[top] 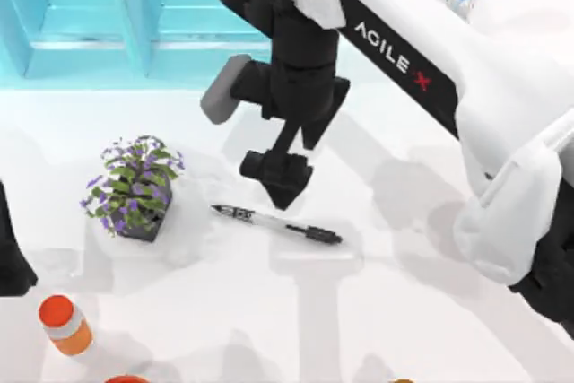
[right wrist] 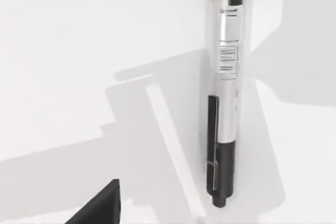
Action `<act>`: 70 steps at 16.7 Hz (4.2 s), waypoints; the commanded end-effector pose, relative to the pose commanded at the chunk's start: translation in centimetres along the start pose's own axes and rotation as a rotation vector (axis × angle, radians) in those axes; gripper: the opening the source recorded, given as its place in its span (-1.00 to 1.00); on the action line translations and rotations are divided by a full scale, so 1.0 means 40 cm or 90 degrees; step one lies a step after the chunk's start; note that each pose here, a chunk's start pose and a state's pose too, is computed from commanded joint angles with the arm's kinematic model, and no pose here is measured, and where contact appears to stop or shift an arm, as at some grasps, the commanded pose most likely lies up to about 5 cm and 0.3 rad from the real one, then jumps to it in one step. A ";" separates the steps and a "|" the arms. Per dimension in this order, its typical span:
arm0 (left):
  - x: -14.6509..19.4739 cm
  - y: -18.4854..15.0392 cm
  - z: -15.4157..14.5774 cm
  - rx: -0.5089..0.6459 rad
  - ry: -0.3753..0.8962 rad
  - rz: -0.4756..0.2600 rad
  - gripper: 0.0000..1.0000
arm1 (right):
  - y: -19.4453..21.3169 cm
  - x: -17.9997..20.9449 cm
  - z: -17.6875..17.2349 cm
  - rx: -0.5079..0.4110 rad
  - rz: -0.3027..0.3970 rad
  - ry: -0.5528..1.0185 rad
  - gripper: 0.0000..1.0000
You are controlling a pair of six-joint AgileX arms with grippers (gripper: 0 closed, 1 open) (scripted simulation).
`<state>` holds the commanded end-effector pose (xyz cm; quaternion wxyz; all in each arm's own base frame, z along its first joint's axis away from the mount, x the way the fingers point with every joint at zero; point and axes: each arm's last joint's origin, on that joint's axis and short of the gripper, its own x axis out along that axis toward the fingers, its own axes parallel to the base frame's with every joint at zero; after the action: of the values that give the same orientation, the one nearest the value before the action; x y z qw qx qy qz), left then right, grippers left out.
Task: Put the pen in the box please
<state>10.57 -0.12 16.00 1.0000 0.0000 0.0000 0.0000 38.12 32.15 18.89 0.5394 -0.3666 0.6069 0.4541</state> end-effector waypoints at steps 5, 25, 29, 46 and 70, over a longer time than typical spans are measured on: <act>0.000 0.000 0.000 0.000 0.000 0.000 1.00 | 0.006 0.014 0.008 -0.007 0.007 0.003 1.00; 0.000 0.000 0.000 0.000 0.000 0.000 1.00 | 0.007 0.259 0.009 -0.007 0.007 0.003 1.00; 0.000 0.000 0.000 0.000 0.000 0.000 1.00 | 0.009 0.263 0.007 -0.007 0.007 0.003 1.00; 0.000 0.000 0.000 0.000 0.000 0.000 1.00 | 0.009 0.263 0.007 -0.007 0.007 0.003 -1.00; 0.000 0.000 0.000 0.000 0.000 0.000 1.00 | 0.037 -0.062 0.004 -0.018 -0.039 -0.030 -1.00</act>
<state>10.57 -0.12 16.00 1.0000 0.0000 0.0000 0.0000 37.14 32.66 21.57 0.5619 -0.3821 0.5760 0.4544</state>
